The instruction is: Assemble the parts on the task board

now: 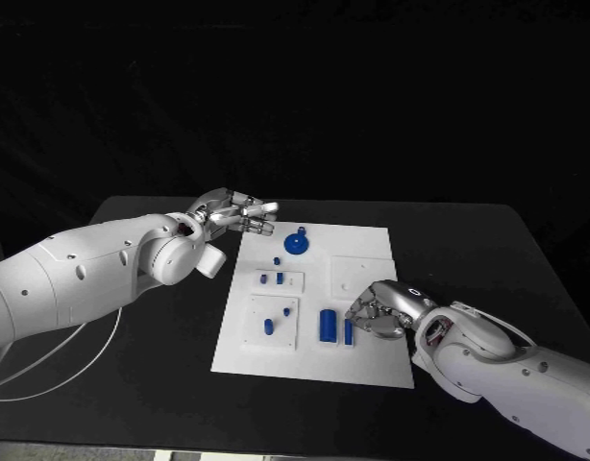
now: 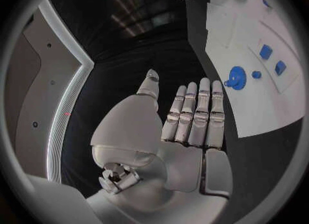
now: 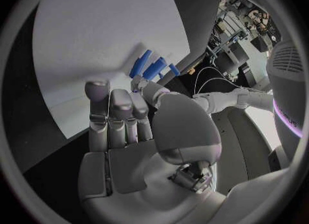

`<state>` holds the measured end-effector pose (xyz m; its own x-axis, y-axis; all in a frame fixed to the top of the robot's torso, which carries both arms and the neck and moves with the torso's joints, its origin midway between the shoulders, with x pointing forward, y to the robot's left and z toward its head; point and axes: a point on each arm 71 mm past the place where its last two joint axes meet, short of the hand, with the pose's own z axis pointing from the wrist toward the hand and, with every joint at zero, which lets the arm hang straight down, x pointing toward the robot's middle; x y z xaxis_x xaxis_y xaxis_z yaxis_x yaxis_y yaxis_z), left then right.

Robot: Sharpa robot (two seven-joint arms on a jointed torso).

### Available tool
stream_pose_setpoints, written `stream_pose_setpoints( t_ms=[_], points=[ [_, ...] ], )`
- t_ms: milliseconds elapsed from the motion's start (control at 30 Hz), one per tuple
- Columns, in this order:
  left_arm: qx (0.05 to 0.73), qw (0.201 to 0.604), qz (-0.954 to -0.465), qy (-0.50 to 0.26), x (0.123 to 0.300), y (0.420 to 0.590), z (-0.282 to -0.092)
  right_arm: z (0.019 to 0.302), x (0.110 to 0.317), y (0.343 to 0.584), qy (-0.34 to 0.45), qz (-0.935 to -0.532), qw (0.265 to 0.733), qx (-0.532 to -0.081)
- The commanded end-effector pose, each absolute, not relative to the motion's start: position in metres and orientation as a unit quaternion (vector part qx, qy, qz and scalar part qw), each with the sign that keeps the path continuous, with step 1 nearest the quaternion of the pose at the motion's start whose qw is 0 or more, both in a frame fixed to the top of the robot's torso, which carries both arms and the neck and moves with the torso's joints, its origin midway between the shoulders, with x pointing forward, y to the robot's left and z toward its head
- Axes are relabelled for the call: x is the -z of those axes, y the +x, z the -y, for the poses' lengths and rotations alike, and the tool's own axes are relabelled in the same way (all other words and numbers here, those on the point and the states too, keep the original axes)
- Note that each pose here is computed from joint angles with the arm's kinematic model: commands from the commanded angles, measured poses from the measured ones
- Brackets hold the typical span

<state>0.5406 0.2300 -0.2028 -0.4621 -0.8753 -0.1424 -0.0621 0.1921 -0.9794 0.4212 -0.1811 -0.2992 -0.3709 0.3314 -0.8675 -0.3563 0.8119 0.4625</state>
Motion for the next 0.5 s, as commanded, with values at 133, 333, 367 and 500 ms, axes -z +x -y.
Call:
stream_pose_setpoints(
  t_ms=[133,333,367,500],
  points=[
    [0.537,0.379,-0.67,-0.345,0.202,0.5401,-0.228,0.1793,0.3057,0.4181,-0.021,-0.778,0.553,-0.297],
    [0.537,0.379,-0.67,-0.345,0.202,0.5401,-0.2281,0.179,0.3068,0.418,-0.022,-0.779,0.556,-0.29],
    [0.537,0.379,-0.67,-0.345,0.202,0.5401,-0.2281,0.1789,0.307,0.418,-0.023,-0.779,0.556,-0.289],
    [0.536,0.379,-0.67,-0.345,0.2021,0.5402,-0.2282,0.1786,0.3083,0.4179,-0.025,-0.783,0.553,-0.282]
  ],
)
